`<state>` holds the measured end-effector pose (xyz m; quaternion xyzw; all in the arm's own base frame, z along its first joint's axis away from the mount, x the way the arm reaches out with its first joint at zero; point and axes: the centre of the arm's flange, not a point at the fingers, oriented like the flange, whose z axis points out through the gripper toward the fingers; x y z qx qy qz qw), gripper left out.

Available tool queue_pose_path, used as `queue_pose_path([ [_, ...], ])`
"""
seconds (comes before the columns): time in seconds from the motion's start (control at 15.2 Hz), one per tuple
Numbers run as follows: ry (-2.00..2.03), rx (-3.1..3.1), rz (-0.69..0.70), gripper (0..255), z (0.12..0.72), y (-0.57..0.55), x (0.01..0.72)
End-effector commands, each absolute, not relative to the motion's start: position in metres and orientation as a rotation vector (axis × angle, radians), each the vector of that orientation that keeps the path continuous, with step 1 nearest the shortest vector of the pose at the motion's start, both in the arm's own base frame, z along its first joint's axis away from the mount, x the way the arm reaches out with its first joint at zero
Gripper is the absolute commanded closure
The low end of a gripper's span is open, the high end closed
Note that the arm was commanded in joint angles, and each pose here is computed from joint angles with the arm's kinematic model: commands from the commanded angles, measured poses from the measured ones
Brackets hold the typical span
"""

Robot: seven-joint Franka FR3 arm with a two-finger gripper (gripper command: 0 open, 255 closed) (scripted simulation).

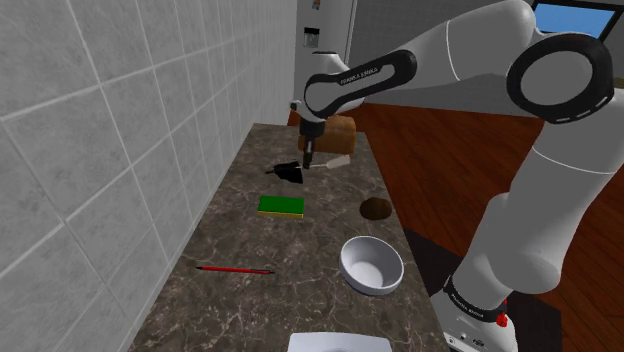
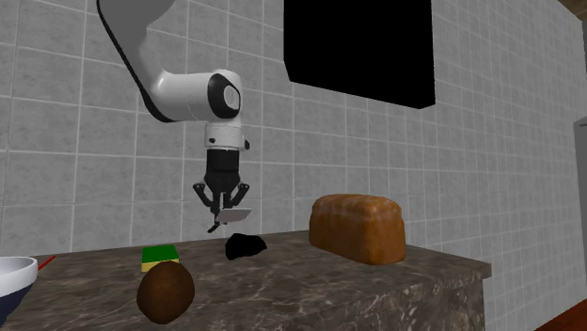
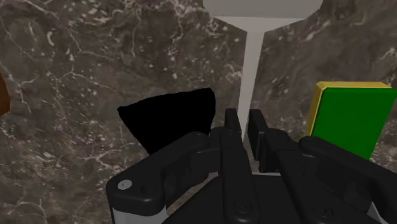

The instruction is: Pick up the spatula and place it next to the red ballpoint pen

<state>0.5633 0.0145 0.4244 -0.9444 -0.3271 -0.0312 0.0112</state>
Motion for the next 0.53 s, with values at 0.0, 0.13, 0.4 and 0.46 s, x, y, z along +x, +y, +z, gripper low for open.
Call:
queue_pose_path([
  [0.0, -1.017, -2.947, -0.097, 255, 0.423, 0.042, 0.563],
  [0.13, -1.017, -2.947, -0.097, 255, 0.424, 0.068, 0.562],
  [0.4, -1.017, -2.947, -0.097, 255, 0.424, 0.121, 0.560],
  [0.46, -1.017, -2.947, -0.097, 255, 0.424, 0.134, 0.559],
])
